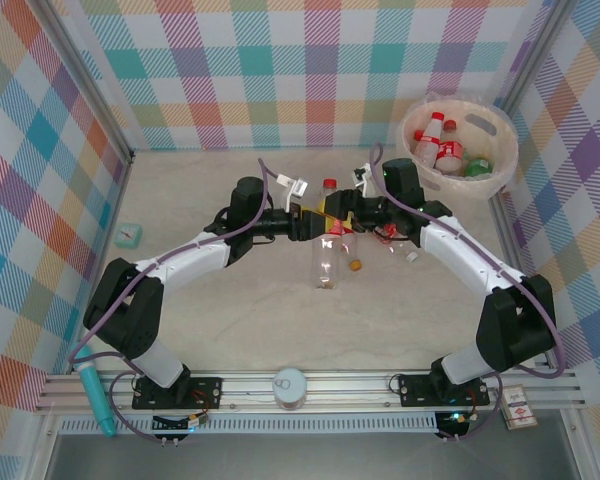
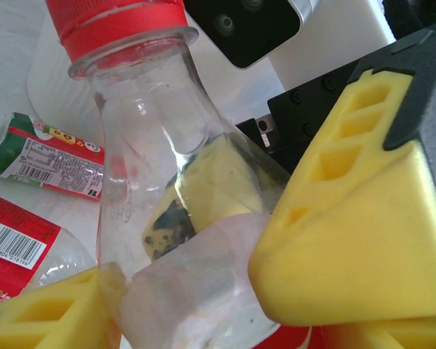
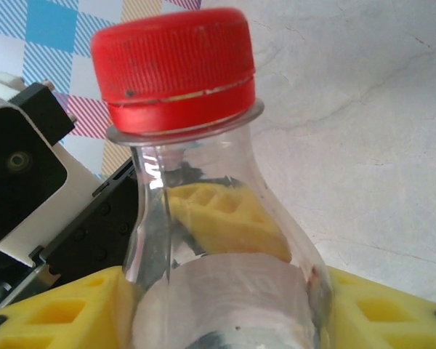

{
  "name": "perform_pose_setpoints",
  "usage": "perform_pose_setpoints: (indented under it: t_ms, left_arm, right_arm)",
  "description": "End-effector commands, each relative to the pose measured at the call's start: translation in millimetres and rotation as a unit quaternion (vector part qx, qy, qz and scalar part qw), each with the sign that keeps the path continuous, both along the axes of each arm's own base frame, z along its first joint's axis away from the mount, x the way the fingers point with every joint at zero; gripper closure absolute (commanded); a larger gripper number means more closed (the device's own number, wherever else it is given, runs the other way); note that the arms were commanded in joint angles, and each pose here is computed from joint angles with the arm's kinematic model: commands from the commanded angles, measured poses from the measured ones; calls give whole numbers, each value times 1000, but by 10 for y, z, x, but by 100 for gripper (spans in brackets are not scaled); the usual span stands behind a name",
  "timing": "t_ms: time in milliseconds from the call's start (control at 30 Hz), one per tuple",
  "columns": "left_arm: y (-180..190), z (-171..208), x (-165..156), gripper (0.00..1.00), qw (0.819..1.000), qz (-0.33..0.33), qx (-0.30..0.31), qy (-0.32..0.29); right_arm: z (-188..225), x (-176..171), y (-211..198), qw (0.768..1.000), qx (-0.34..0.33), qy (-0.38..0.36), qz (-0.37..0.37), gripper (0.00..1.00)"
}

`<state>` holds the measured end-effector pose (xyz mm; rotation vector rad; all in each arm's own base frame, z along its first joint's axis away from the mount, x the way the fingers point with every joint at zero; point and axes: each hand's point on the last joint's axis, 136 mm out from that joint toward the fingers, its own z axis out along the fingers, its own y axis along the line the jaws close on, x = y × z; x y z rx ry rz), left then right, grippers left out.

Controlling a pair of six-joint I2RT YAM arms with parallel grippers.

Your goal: Put the plastic bottles in the bin

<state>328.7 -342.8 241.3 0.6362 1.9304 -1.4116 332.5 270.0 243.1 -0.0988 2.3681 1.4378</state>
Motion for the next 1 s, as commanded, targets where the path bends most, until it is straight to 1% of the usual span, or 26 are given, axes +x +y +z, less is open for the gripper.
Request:
perform_pose_setpoints:
  t_ms: [0, 133, 233, 267, 367, 467, 533, 633, 700, 767, 800, 900, 967]
  left_arm:
    - [-109, 279, -52, 36, 998, -26, -23, -43]
    - [-73, 279, -44, 24, 999, -19, -17, -44]
    - [2, 304, -58, 2, 999, -12, -19, -46]
    - [43, 316, -71, 0, 999, -9, -20, -47]
    - [175, 312, -103, 0, 998, 4, -20, -55]
    - [243, 197, -34, 0, 999, 29, -7, -35]
    - [241, 49, 104, 0, 998, 58, 9, 4]
    - [232, -253, 372, 0, 990, 110, 36, 74]
    - [254, -494, 581, 0, 977, 163, 47, 126]
    - [249, -701, 720, 0, 965, 196, 58, 167]
    - [225, -793, 780, 1, 960, 208, 62, 179]
    - [156, -1030, 911, 0, 946, 243, 86, 195]
    - [91, -1176, 987, 0, 940, 258, 103, 199]
  right_arm:
    - [115, 33, 42, 1000, 3, -13, 2, 50]
    - [224, 64, -23, 999, -8, -28, -16, 55]
    - [366, 108, -126, 998, -15, -47, -35, 57]
    - [457, 137, -196, 997, -20, -60, -46, 58]
    - [762, 223, -518, 987, -65, -110, -98, 59]
    - [1181, 283, -909, 964, -116, -174, -163, 60]
    - [1452, 316, -1185, 941, -154, -217, -210, 61]
    - [1873, 337, -1601, 892, -209, -280, -285, 61]
    - [2129, 348, -1891, 849, -248, -323, -338, 61]
    - [2353, 365, -2166, 800, -284, -358, -389, 61]
    - [2459, 377, -2299, 775, -301, -373, -411, 61]
    - [2689, 422, -2636, 716, -345, -398, -459, 61]
    - [2761, 467, -2800, 688, -368, -405, -477, 61]
